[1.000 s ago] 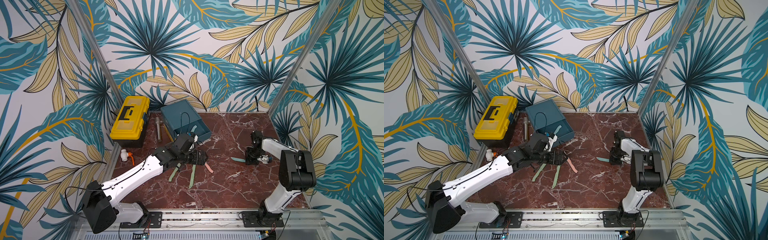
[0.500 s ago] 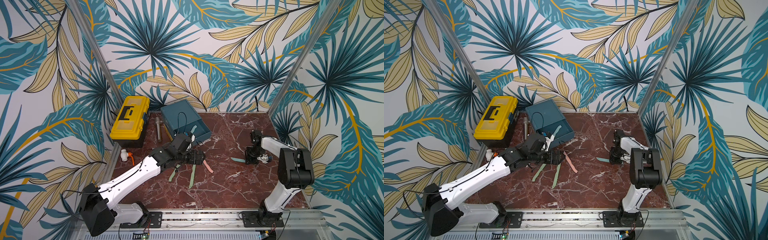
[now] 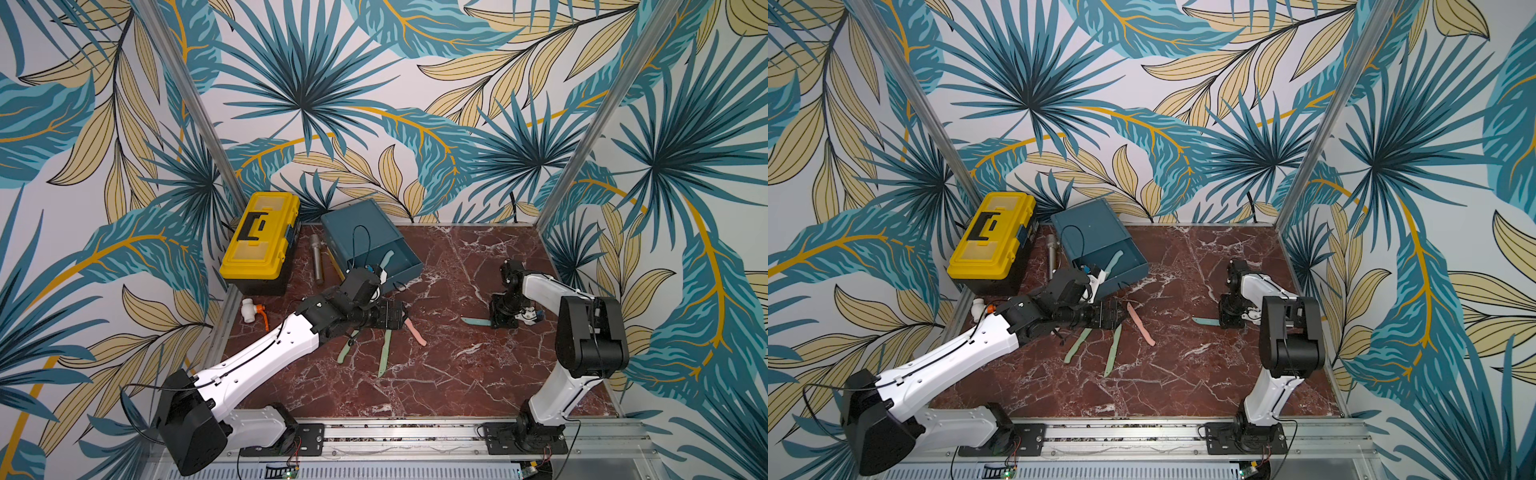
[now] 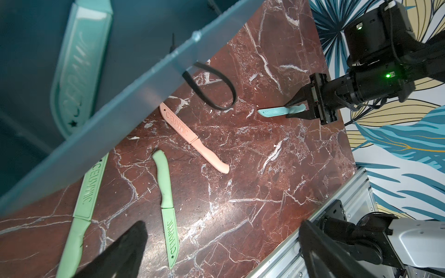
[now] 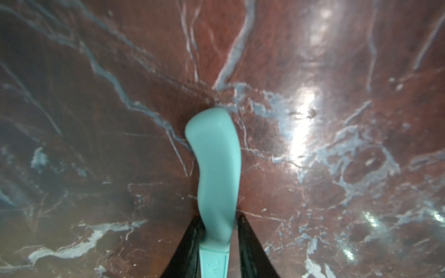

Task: Place the fruit knives into the drawer by color
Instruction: Pick up the fruit knife from the center of the board.

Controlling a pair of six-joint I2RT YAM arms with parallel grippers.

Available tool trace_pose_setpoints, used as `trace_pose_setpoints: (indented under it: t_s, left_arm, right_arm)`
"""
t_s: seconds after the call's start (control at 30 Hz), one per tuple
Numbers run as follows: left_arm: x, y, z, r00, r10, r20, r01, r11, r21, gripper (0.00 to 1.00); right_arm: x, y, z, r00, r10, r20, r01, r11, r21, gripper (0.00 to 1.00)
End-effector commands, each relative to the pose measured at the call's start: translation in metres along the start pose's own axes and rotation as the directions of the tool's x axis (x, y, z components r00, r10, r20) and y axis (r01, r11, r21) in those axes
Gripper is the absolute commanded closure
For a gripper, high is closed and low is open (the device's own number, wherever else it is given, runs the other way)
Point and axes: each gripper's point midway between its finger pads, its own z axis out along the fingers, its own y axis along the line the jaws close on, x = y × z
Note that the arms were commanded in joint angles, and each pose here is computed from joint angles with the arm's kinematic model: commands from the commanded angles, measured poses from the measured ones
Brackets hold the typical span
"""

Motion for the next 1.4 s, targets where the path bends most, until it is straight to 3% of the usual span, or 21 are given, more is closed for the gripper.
trace_pose_setpoints:
  t_s: [0.0, 0.23, 0.57, 0.67, 0.87, 1.37]
  left_arm:
    - [-0.004, -0.001, -0.007, 1.000, 0.008, 0.030, -0.008, 1.000, 0.008, 0.00]
    - [-0.006, -0.001, -0.006, 0.999, 0.007, 0.035, -0.007, 1.000, 0.008, 0.00]
    - [-0.008, -0.003, -0.005, 0.999, 0.015, 0.040, -0.016, 1.000, 0.014, 0.00]
    - [-0.010, -0.003, -0.004, 0.999, 0.022, 0.042, -0.023, 1.000, 0.013, 0.00]
    - [-0.012, -0.007, -0.002, 0.999, 0.039, 0.028, -0.039, 0.999, 0.014, 0.00]
    - [-0.016, -0.013, 0.009, 0.999, 0.051, 0.013, -0.052, 0.998, 0.029, 0.00]
  right_arm:
    - [-0.017, -0.029, 0.023, 0.997, -0.035, 0.068, 0.026, 0.992, 0.122, 0.77]
    - [-0.019, -0.025, 0.020, 0.993, -0.097, 0.072, 0.088, 0.988, 0.124, 0.98]
    - [-0.019, 0.001, 0.005, 0.925, -0.375, 0.058, 0.368, 0.924, 0.103, 1.00]
    - [-0.011, 0.010, 0.009, 0.869, -0.495, -0.004, 0.493, 0.865, 0.099, 1.00]
    - [0.006, 0.016, 0.018, 0.711, -0.687, -0.152, 0.701, 0.708, 0.079, 1.00]
    - [0.057, 0.037, -0.005, 0.392, -0.909, -0.141, 0.911, 0.406, -0.080, 1.00]
